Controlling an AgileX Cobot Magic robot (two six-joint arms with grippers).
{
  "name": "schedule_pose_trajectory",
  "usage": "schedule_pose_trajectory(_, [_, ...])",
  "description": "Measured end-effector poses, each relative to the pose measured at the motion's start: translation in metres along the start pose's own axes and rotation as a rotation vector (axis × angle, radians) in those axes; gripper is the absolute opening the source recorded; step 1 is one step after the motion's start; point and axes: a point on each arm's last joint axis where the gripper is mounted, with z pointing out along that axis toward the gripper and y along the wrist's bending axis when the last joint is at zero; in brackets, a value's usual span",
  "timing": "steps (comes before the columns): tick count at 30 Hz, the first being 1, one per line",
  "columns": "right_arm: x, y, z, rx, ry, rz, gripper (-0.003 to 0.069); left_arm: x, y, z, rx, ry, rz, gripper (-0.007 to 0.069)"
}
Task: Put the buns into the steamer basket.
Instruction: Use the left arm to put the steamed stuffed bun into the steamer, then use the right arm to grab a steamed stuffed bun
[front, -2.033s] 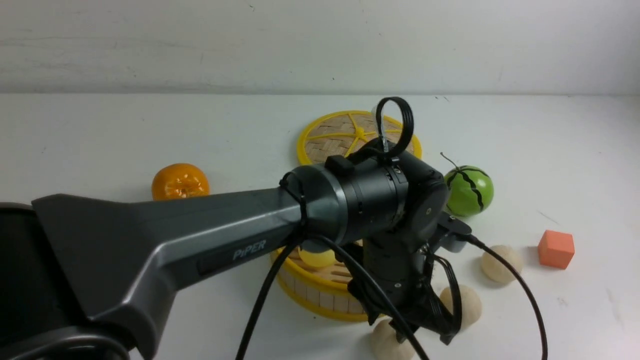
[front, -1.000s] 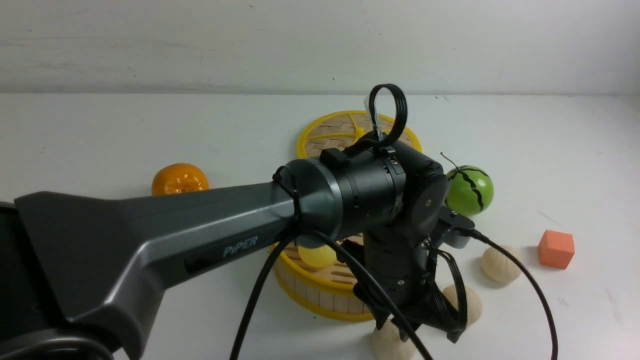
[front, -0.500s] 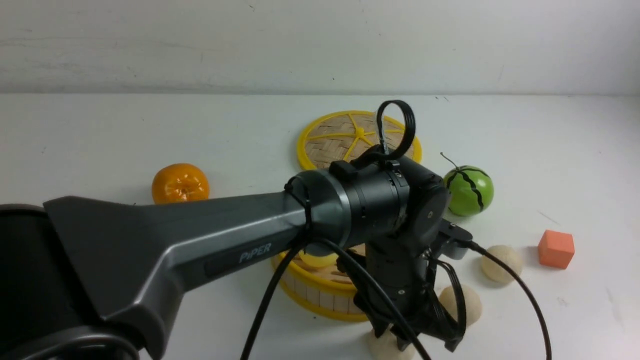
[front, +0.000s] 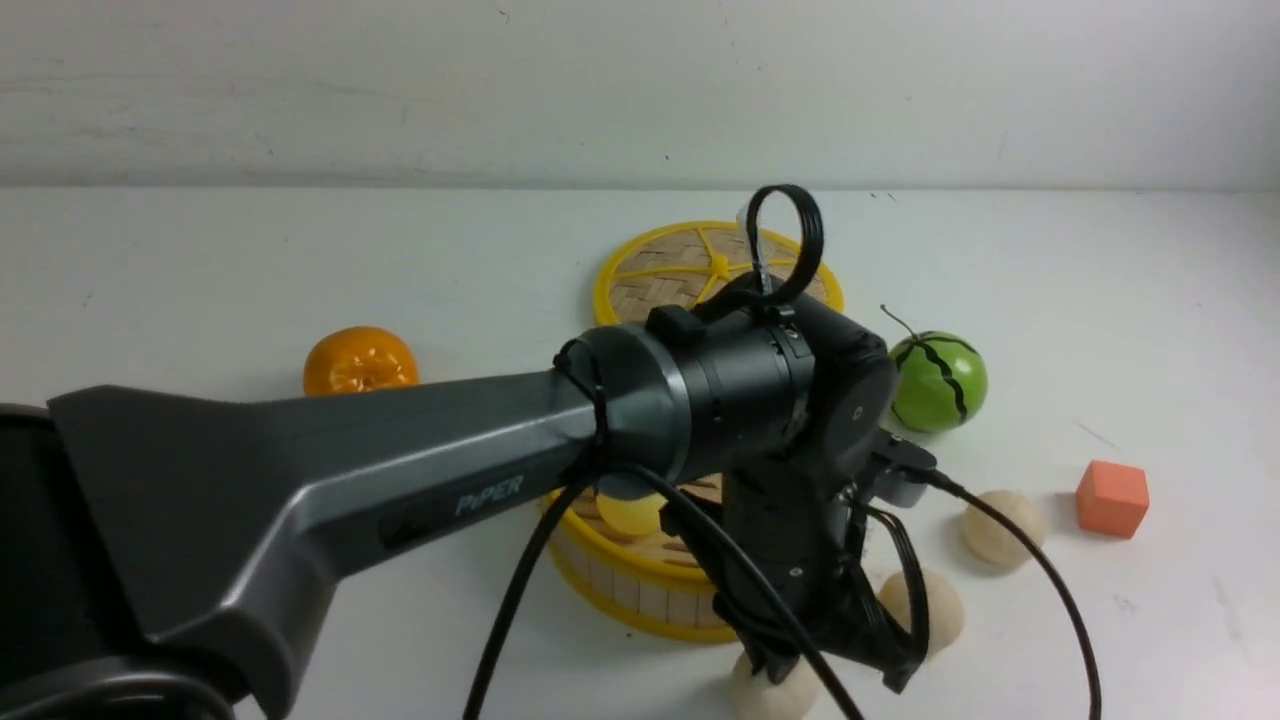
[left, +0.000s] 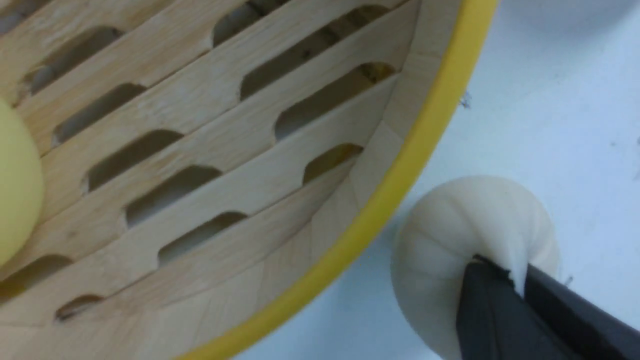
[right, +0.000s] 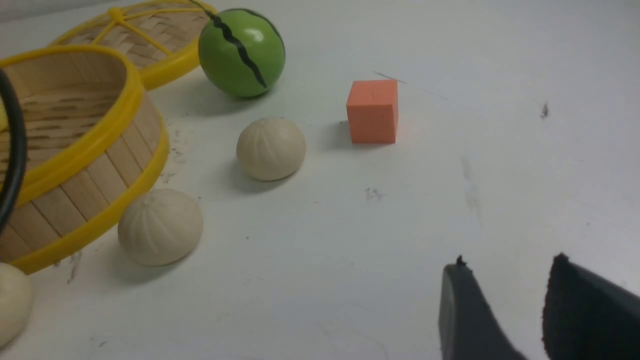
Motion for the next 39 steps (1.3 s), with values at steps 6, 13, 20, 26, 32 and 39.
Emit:
schedule_pose_trajectory(6, [0.0,0.0,0.0,0.0,0.0,0.0,0.0239,-0.016,0.01,-0.073,-0.035,-0.193,0.011,-0.0012])
schedule_pose_trajectory(13, [0.0,0.0,0.0,0.0,0.0,0.0,0.0239,-0.038,0.055,-0.047,-0.099,-0.187,-0.045,-0.0012])
schedule_pose_trajectory(20, [0.0,0.0,0.0,0.0,0.0,0.0,0.0239,-0.044,0.07,-0.002,-0.048,-0.121,-0.023,0.0099])
schedule_pose_trajectory(26, [0.0,0.0,0.0,0.0,0.0,0.0,0.0239,-0.044,0.071,-0.008,-0.052,-0.129,-0.042,0.036])
schedule_pose_trajectory(32, [0.0,0.0,0.0,0.0,0.0,0.0,0.0239,-0.027,0.063,-0.091,-0.005,-0.21,-0.108,0.034])
schedule_pose_trajectory(39, [0.0,0.0,0.0,0.0,0.0,0.0,0.0239,0.036,0.051,-0.209,0.087,-0.532,-0.047,-0.0013])
